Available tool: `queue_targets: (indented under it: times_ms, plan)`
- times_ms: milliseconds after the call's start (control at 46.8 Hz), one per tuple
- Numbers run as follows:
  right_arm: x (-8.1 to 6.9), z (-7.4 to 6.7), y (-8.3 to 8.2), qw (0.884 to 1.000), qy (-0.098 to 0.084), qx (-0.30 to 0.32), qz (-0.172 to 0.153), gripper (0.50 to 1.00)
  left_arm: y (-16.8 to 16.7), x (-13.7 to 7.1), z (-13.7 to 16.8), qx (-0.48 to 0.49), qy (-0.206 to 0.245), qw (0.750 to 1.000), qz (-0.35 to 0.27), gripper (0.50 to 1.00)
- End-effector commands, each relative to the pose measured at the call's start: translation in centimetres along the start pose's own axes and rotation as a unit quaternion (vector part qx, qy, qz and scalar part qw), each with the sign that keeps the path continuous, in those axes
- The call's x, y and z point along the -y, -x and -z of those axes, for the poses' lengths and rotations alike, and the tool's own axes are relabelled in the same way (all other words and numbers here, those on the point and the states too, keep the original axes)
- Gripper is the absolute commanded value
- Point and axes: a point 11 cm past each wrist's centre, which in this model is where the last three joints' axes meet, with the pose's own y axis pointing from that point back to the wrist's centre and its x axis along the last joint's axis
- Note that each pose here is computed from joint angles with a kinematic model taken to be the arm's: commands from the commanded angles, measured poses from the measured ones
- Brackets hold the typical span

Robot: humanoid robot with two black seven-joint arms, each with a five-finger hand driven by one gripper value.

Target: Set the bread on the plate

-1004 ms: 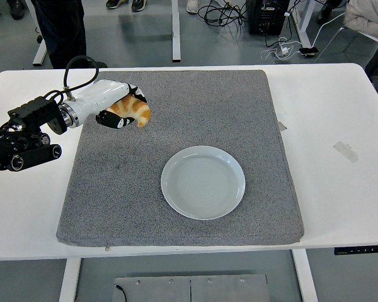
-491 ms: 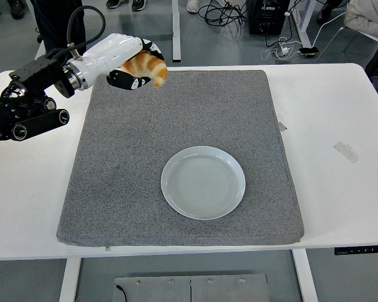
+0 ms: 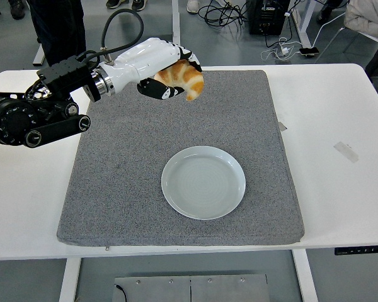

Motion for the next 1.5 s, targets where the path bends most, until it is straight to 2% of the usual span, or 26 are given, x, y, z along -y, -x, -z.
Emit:
queue_targets:
  times_ms: [0,85,256,684,1004,1474]
  plan:
    - [0.0,0.0,0.0,1.0,0.0,0.0,0.0,1.0,1.0,0.4,-1.5,-0.003,0.022,1.0,0.011,0.5]
    - [0.0,0.0,0.0,1.0,0.001,0.0,0.0,1.0,1.7,0.9,-2.9,-0.004,0.042,0.999,0.017,0.5]
    - [0.0,0.0,0.0,1.0,0.0,0.0,0.0,1.0,2.6,1.1,-3.6,0.004,0.058,0.998,0.027,0.5]
    - [0.0,0.0,0.0,1.0,0.0,0.0,0.0,1.0,8.6,1.8,-7.1,-0.01,0.098,0.992,0.075,0.5]
    - [0.0,0.0,0.0,1.0,0.0,0.0,0.0,1.0,12.2,1.1,-7.0,-0.005,0.096,0.99,0.104,0.5]
    - [0.0,0.0,0.0,1.0,0.001,0.0,-0.001,1.0,14.2,-0.5,-6.1,0.006,0.087,0.99,0.109,0.5]
